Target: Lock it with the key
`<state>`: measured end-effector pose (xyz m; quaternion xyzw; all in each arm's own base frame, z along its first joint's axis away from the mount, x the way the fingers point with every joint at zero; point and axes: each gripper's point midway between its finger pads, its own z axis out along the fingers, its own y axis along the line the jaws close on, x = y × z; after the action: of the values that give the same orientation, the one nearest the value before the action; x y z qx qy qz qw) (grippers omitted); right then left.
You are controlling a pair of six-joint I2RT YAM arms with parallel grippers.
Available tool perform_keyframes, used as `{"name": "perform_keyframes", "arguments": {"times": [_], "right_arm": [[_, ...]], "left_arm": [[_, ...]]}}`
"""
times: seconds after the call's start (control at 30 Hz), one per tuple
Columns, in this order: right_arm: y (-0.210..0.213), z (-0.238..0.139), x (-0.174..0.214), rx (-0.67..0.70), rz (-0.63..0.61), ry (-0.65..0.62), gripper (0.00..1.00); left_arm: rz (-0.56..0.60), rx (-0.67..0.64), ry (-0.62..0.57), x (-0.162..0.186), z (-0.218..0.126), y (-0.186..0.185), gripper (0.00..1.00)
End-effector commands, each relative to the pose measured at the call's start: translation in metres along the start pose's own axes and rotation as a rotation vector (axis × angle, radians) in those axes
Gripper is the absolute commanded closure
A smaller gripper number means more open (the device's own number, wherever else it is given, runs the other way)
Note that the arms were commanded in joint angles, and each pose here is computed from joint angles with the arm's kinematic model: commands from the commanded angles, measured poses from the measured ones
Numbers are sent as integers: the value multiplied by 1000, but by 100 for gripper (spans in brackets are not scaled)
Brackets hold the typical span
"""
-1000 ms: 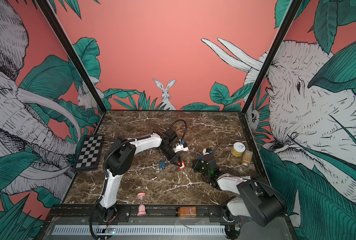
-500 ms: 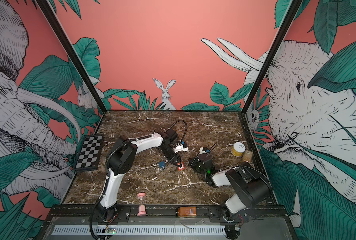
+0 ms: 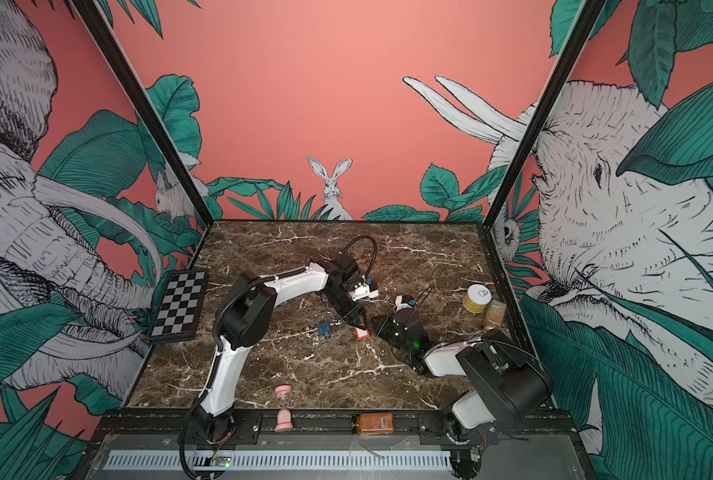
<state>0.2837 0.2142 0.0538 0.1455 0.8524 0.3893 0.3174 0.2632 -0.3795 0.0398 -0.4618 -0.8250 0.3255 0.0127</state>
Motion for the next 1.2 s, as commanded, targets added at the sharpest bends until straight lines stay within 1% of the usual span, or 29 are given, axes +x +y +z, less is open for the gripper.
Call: {"name": "perform_keyframes", "arguments": {"times": [0.0, 0.17, 0.2, 0.23, 0.37, 0.47, 0.57, 0.63, 0.73, 0.77, 0.87, 0.97, 1.03, 1.17], "right_arm": [[2, -3, -6, 15, -14, -25, 73], [3, -9, -10, 39, -36, -38, 72], [5, -10, -12, 39, -47, -40, 72], [6, -12, -13, 48, -58, -39, 72], [14, -19, -20, 63, -112, -44, 71], [29, -26, -26, 57, -190, -32, 66], [46, -34, -32, 58, -277, -5, 66], [57, -40, -37, 56, -326, 5, 66], [71, -45, -38, 54, -398, 40, 62], [77, -46, -37, 52, -429, 59, 60], [91, -46, -29, 66, -527, 126, 58], [101, -43, -20, 94, -614, 154, 56], [107, -40, -15, 102, -656, 171, 54], [121, -38, -8, 133, -745, 194, 45]], "left_arm": [[13, -32, -11, -6, -4, 4, 36], [12, -51, -32, -9, -11, 6, 34], [10, -77, -37, -10, -14, 11, 30], [8, -96, -43, -11, -17, 13, 30], [4, -125, -76, -15, -29, 17, 28], [10, -158, -111, -21, -40, 15, 28], [-23, -225, -186, -27, -65, 30, 28], [-52, -303, -238, -29, -81, 39, 28], [-122, -428, -352, -30, -110, 56, 27], [-133, -446, -397, -28, -117, 57, 27], [-149, -513, -512, -20, -139, 53, 27], [-196, -564, -608, -6, -158, 47, 28], [-211, -557, -660, 3, -166, 37, 28], [-251, -541, -780, 21, -181, 21, 27]]}}
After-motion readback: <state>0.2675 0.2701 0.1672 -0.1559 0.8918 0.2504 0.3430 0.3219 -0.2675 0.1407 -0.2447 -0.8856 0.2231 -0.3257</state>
